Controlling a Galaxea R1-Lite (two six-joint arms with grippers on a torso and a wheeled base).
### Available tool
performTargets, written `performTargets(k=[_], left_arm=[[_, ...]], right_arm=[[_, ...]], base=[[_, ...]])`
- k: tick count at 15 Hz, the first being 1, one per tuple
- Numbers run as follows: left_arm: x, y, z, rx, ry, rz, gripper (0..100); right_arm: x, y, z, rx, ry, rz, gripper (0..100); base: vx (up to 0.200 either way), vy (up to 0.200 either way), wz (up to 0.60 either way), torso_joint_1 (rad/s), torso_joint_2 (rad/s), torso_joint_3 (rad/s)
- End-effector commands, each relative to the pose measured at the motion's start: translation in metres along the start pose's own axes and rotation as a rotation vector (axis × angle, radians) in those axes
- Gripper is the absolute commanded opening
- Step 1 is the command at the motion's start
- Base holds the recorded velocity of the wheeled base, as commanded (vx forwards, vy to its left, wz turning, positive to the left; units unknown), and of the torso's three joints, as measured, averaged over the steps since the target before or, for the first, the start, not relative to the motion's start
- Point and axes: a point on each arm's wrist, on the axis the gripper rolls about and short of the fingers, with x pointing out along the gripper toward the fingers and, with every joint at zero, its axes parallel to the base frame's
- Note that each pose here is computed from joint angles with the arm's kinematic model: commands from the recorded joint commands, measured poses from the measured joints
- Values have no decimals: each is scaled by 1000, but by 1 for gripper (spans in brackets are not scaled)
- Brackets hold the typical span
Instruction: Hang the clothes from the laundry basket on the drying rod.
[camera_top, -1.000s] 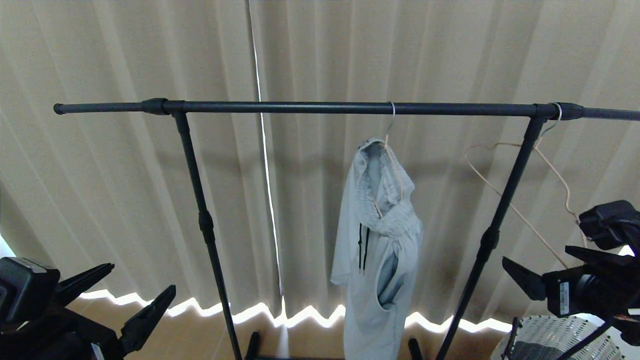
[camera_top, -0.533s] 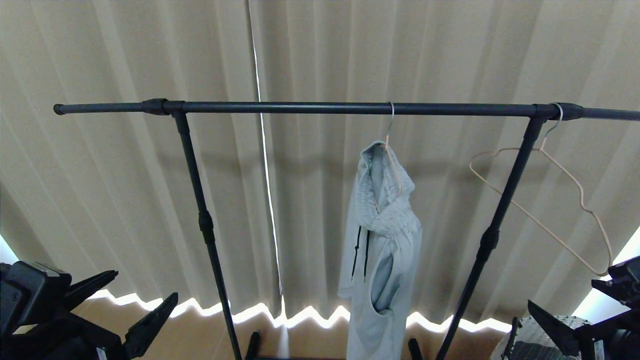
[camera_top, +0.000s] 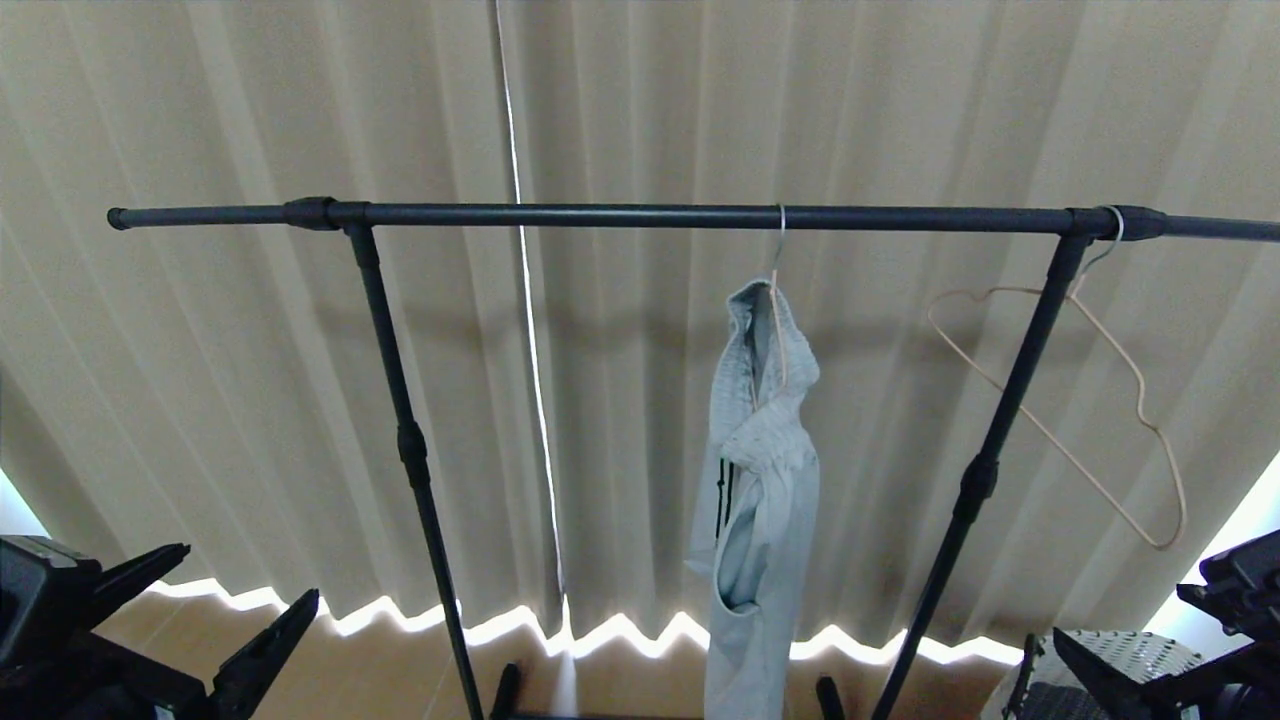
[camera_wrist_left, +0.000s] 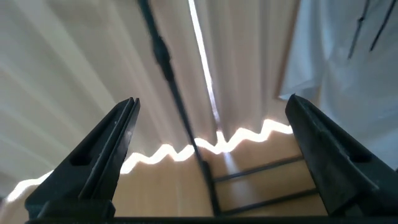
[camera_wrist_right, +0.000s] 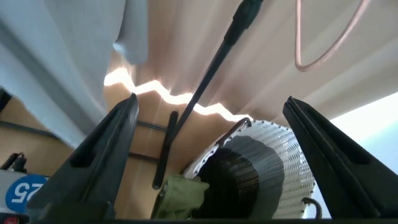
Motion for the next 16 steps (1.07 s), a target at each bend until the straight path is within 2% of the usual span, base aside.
performTargets(k=[1,3,4,6,10,13,16], left_arm=[[-17,4,0,-2,-25,32,100],[-26,6,7,-10,-6,24,100],[-29,5,5,-25,60,6,100],[-29,4,3,-42,132,-17,100],[-29,2,-1,-34,144,-36,100],[-27,3,6,-31,125,-32,100],[-27,3,4,-30,134,-34,100]], right_arm=[[3,2,-3,-10,28,3,100],[4,2,-6,-18,46,5,100],[6,3,-8,-22,64,2,100],[8,1,-9,-15,78,-15,100],[6,1,-13,-14,82,-18,100],[6,1,-13,-15,80,-18,100],[7,1,-13,-18,85,-19,100]], base=[[0,0,0,0,0,0],[0,0,0,0,0,0],[0,0,0,0,0,0],[0,0,0,0,0,0],[0,0,0,0,0,0],[0,0,0,0,0,0],[0,0,0,0,0,0]])
